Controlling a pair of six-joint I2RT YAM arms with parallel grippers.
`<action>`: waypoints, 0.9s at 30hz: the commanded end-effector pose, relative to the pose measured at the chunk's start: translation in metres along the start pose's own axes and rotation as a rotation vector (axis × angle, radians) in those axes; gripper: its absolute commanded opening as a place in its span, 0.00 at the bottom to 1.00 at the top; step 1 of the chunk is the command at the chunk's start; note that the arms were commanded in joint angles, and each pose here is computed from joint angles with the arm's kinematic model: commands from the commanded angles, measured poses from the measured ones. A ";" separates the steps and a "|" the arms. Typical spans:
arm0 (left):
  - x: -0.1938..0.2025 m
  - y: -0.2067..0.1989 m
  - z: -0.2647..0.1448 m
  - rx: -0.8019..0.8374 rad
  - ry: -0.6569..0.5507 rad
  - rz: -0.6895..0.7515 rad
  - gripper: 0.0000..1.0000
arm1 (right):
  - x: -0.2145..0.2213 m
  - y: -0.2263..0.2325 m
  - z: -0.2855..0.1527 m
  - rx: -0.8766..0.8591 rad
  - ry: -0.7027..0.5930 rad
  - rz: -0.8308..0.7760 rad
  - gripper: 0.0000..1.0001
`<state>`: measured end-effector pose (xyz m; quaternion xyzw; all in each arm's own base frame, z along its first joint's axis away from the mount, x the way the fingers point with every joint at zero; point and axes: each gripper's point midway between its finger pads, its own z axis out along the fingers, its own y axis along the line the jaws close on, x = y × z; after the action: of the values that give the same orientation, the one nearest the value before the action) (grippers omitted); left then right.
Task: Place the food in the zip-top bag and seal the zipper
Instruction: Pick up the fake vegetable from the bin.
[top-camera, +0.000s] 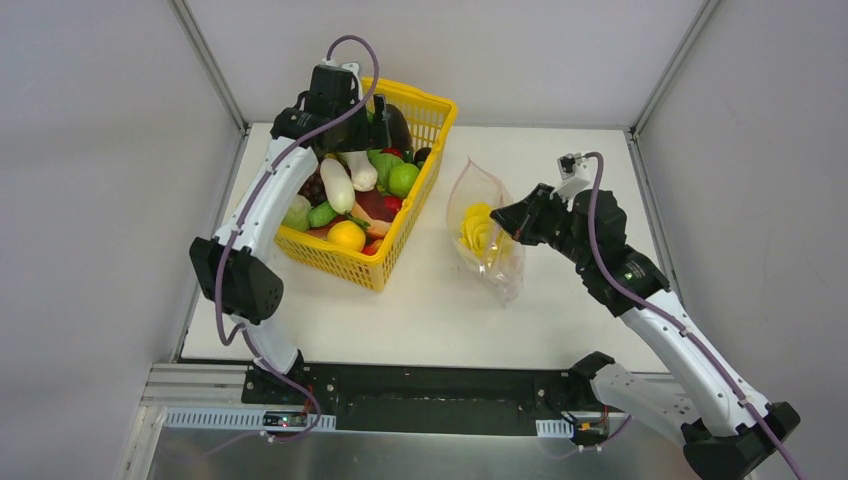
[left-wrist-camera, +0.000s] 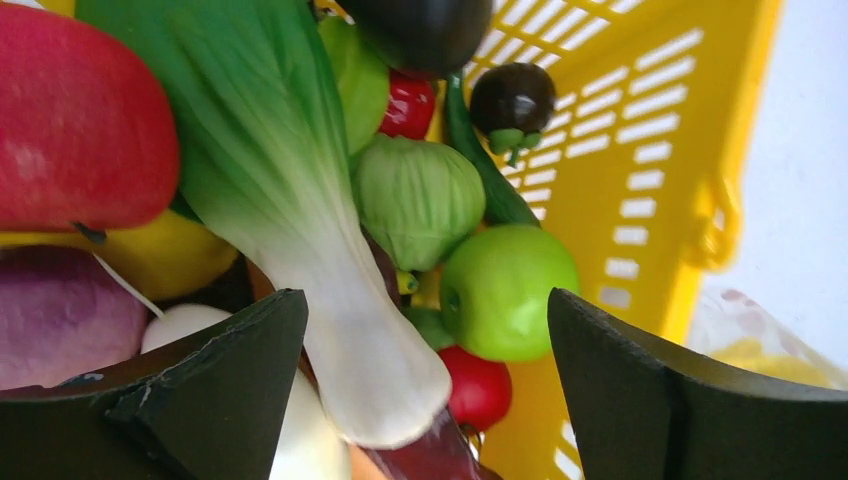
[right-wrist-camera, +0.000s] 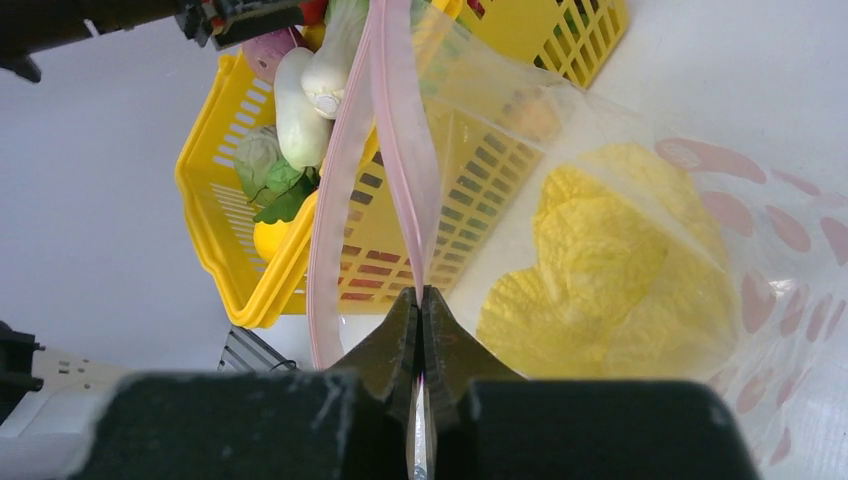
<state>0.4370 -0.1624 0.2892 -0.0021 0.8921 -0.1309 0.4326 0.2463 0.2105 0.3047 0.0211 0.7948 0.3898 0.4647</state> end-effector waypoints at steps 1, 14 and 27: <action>-0.008 0.023 0.012 -0.094 0.036 -0.031 0.91 | -0.004 0.006 -0.002 -0.032 -0.018 0.000 0.00; 0.030 0.043 0.046 -0.185 0.105 -0.070 0.80 | 0.003 0.005 -0.001 -0.042 0.008 -0.014 0.00; 0.011 -0.003 0.009 0.042 -0.002 -0.096 0.14 | 0.006 -0.001 -0.006 -0.028 -0.002 -0.020 0.00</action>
<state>0.4558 -0.1398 0.2281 -0.0659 0.9140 -0.0873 0.3907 0.2397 0.2113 0.2932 0.0123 0.8003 0.3926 0.4530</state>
